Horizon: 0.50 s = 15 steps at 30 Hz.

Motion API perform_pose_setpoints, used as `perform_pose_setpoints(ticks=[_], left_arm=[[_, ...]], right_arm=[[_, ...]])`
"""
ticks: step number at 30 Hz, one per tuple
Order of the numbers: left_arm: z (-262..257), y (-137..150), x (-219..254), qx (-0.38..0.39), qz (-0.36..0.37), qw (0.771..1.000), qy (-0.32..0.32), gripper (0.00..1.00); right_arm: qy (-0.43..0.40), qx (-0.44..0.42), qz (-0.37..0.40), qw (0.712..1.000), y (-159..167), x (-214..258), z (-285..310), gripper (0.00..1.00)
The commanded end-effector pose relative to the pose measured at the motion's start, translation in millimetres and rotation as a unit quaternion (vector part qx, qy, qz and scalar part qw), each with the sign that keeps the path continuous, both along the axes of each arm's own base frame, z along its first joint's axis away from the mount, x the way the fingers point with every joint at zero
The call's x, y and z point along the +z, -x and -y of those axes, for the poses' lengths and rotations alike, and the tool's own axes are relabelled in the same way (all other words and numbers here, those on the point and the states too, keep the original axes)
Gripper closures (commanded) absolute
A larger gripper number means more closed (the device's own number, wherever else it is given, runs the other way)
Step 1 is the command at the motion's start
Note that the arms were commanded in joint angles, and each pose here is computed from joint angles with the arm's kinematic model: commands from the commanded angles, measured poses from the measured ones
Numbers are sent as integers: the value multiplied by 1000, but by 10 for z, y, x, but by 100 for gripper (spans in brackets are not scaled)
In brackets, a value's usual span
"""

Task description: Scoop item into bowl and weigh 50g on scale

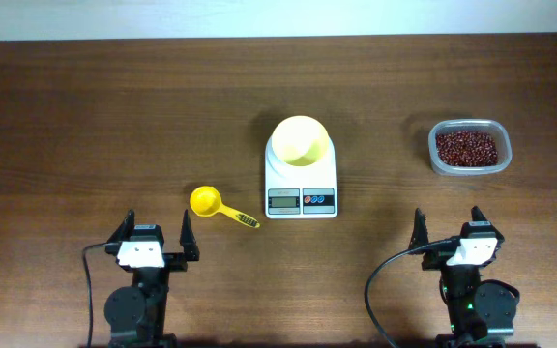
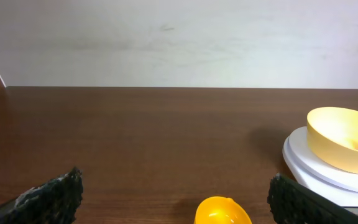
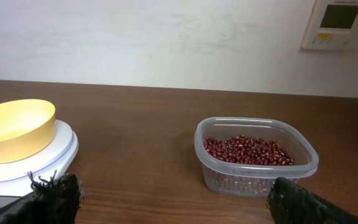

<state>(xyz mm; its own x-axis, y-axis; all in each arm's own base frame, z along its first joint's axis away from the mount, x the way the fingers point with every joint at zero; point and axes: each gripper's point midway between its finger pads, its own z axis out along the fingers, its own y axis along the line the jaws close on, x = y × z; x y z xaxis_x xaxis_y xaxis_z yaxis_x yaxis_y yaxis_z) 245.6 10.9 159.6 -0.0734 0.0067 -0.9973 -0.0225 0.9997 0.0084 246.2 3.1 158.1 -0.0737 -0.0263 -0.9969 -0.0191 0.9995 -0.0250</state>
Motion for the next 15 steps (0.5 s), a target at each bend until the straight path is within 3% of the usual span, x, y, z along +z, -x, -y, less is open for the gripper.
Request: perform_pose_setpoints(ticks=[1,5,8,10,15], left_arm=[[-29,-1,-24,8,-2,1000,5,1],[-27,-8,103,8,24,1000,3,1],[-32,21,541,9,113,994,-5,1],[-155,144,987,47,205,977,-8,1],[-345,405,1449,106,308,945,2,1]], right_arm=[[-2,-12,-3,1000,1,-28,43,1],[-2,-12,-3,1000,1,-27,43,1],[-2,-12,-3,1000,1,-28,43,1],[-2,-12,-2,1000,1,-25,43,1],[-2,-12,-3,1000,1,-26,43,1]])
